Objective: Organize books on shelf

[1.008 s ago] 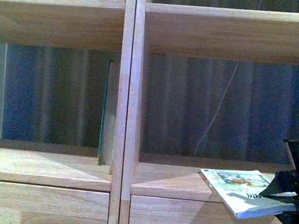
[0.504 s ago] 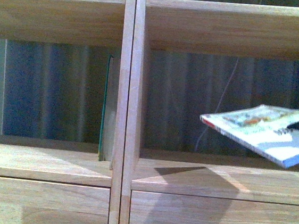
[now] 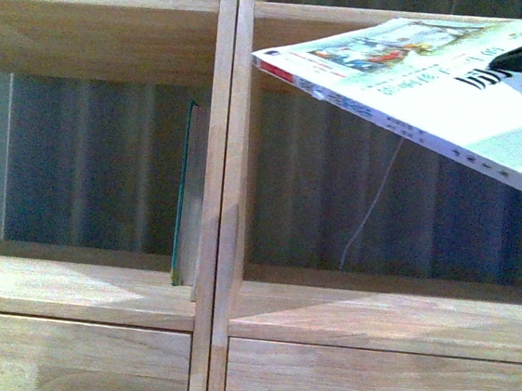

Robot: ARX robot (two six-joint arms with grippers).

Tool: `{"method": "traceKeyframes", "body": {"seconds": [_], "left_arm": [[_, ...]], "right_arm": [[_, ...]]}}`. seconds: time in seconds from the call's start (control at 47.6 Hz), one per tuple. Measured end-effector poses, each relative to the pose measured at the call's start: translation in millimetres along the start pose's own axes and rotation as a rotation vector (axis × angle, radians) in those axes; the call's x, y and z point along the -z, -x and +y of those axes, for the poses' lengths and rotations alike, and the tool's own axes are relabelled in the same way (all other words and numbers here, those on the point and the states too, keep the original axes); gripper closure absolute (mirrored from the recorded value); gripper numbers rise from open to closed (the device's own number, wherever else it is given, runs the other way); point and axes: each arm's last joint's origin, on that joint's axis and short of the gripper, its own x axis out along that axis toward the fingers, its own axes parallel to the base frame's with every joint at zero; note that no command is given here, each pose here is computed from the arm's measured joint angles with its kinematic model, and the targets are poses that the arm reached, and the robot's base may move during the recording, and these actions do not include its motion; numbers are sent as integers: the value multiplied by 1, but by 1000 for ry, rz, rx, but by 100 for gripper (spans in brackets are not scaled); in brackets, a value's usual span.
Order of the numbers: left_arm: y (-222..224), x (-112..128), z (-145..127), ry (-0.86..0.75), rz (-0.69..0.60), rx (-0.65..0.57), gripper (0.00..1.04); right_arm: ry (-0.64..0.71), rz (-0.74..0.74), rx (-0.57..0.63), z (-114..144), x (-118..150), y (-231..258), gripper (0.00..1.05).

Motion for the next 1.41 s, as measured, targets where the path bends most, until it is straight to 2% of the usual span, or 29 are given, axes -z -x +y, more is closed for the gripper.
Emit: {"method": "traceKeyframes", "body": {"seconds": [0.084,0.147,0.252,0.336,0.483,0.735,1.029,1.407], "left_arm": [[-1,0,0,50,13,46,7],[-6,-4,3,177,32,137,7],[-24,-38,9,446,32,339,7],[-33,-54,8,526,31,479,7],[-45,-70,5,633,14,624,7],[-66,-89,-20,764,-33,757,7],[-81,-106,-48,811,-85,927,7],[-99,-130,-53,812,-132,958,7]], "right_arm": [[4,28,-14,5,9,-5,90],[12,35,-21,7,13,-8,90],[28,62,-43,12,20,-11,90],[38,68,-49,14,23,-13,90],[41,80,-71,21,27,-16,90],[46,107,-125,37,37,-22,90],[42,153,-159,47,52,-26,90],[37,194,-188,54,66,-28,90]]}}
